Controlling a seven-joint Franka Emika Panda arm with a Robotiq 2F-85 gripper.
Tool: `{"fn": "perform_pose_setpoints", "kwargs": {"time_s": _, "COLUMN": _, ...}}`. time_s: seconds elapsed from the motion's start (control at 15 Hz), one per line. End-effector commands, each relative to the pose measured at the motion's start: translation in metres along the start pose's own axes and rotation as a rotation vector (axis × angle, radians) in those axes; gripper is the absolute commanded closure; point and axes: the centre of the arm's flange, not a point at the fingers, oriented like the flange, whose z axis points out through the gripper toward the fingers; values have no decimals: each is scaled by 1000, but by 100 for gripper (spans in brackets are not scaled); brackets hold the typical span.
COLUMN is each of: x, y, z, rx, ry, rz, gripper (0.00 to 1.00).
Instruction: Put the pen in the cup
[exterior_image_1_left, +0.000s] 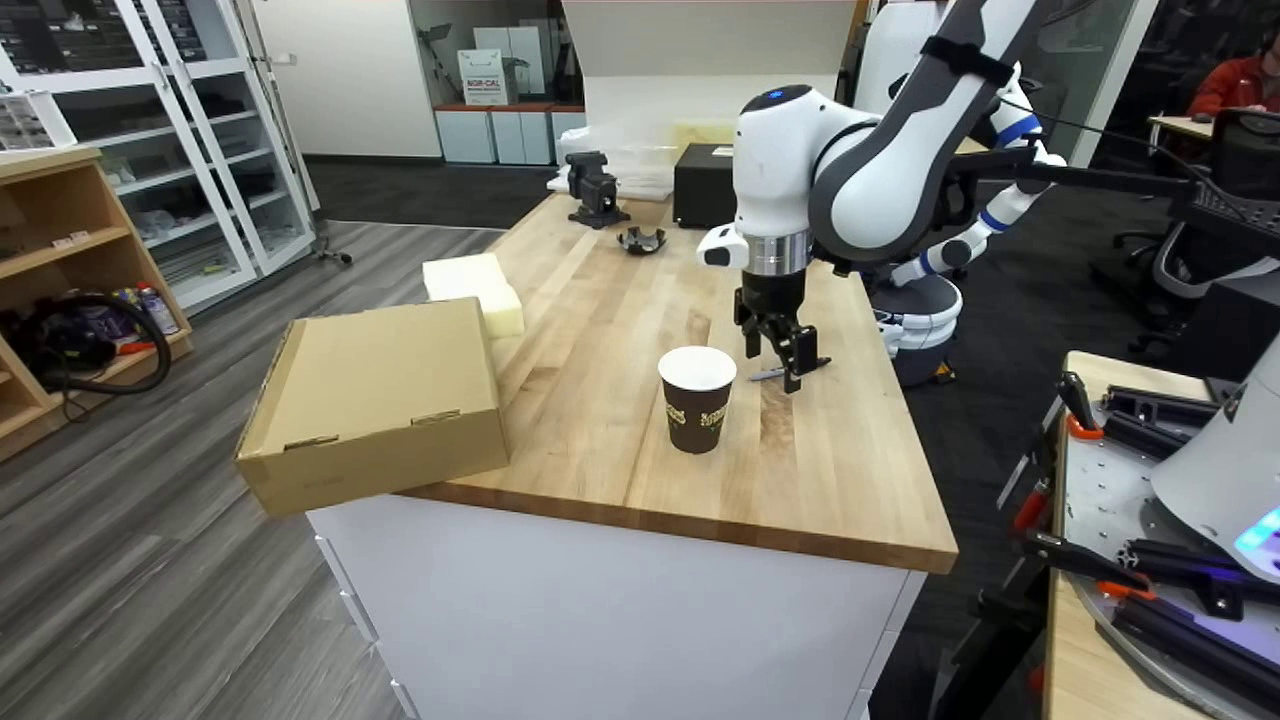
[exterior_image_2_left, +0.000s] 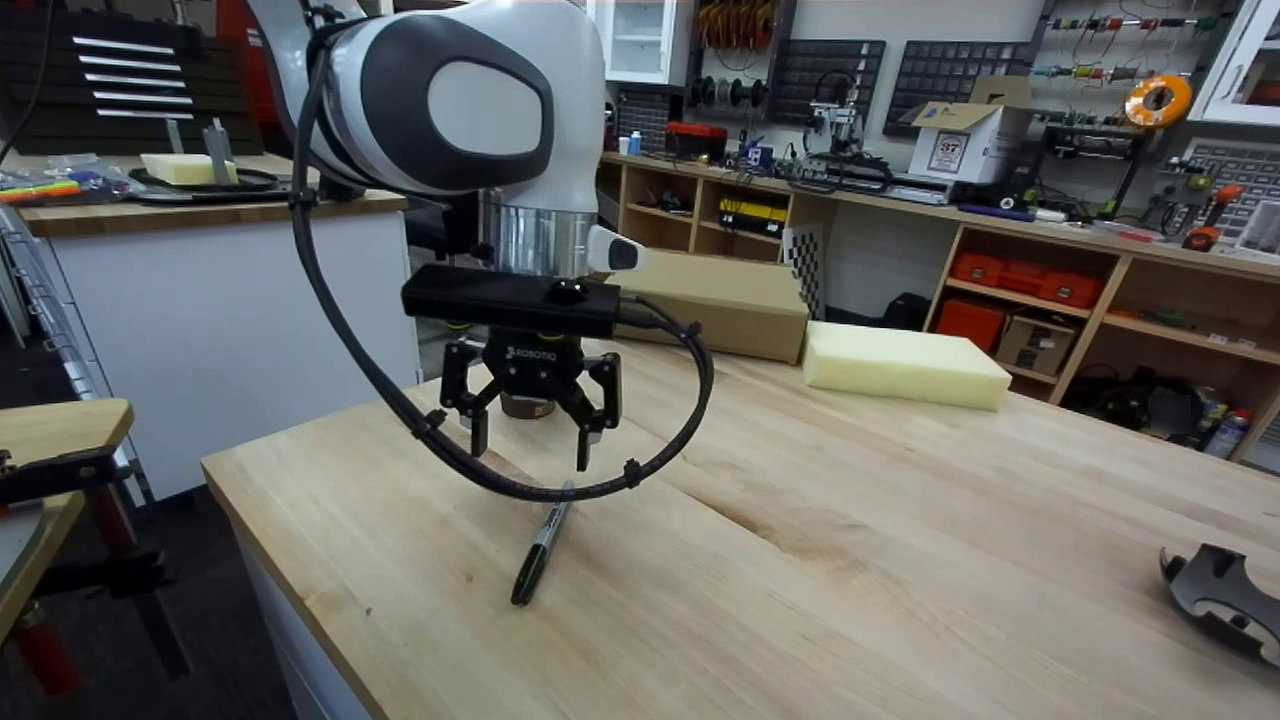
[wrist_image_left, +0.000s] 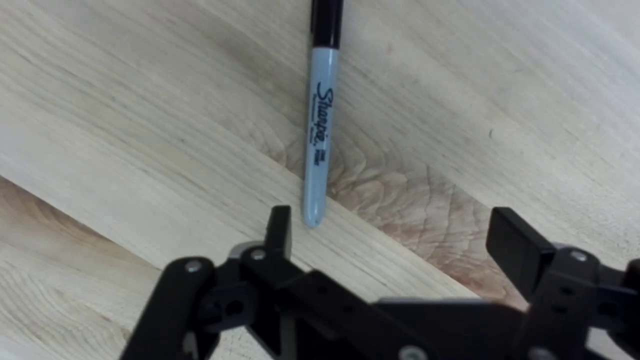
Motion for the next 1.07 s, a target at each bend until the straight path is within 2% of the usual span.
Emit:
{"fn": "perform_pose_setpoints", "kwargs": {"time_s": 0.0, "x": -11, "y": -11, "z": 1, "rx": -32, "ry": -21, "rz": 27, "gripper": 1}}
{"fn": "perform_pose_setpoints", "kwargs": {"time_s": 0.07, "x": -15, "y": -10, "z": 0, "rx": -35, "ry": -29, "rz": 33, "gripper": 25}}
{"fn": "perform_pose_setpoints", "kwargs": {"time_s": 0.13, "x": -15, "y": -9, "z": 1, "rx": -39, "ry": -36, "rz": 40, "gripper": 26}}
{"fn": "perform_pose_setpoints", "kwargs": {"time_s": 0.4, "x": -16, "y": -7, "z": 5, "rx": -71, "ry": -66, "rz": 60, "gripper": 52}}
{"fn": "perform_pose_setpoints", "kwargs": {"time_s": 0.47, "x": -16, "y": -7, "z": 6, "rx": -82, "ry": -76, "rz": 62, "gripper": 14}}
{"fn": "perform_pose_setpoints", "kwargs": {"time_s": 0.6, "x": -16, "y": -5, "z": 8, "rx": -104, "ry": -82, "rz": 66, "gripper": 12}}
{"fn": "perform_pose_setpoints", "kwargs": {"time_s": 0.8, "x": -23, "y": 1, "z": 8, "rx": -138, "ry": -86, "rz": 63, "gripper": 1}}
{"fn": "perform_pose_setpoints", "kwargs": {"time_s": 0.87, "x": -25, "y": 2, "z": 9, "rx": -148, "ry": -87, "rz": 60, "gripper": 15}}
{"fn": "perform_pose_setpoints", "kwargs": {"time_s": 0.93, "x": -26, "y": 3, "z": 10, "rx": -157, "ry": -85, "rz": 58, "gripper": 36}}
{"fn": "perform_pose_setpoints", "kwargs": {"time_s": 1.0, "x": -26, "y": 4, "z": 11, "rx": -164, "ry": -84, "rz": 59, "gripper": 37}}
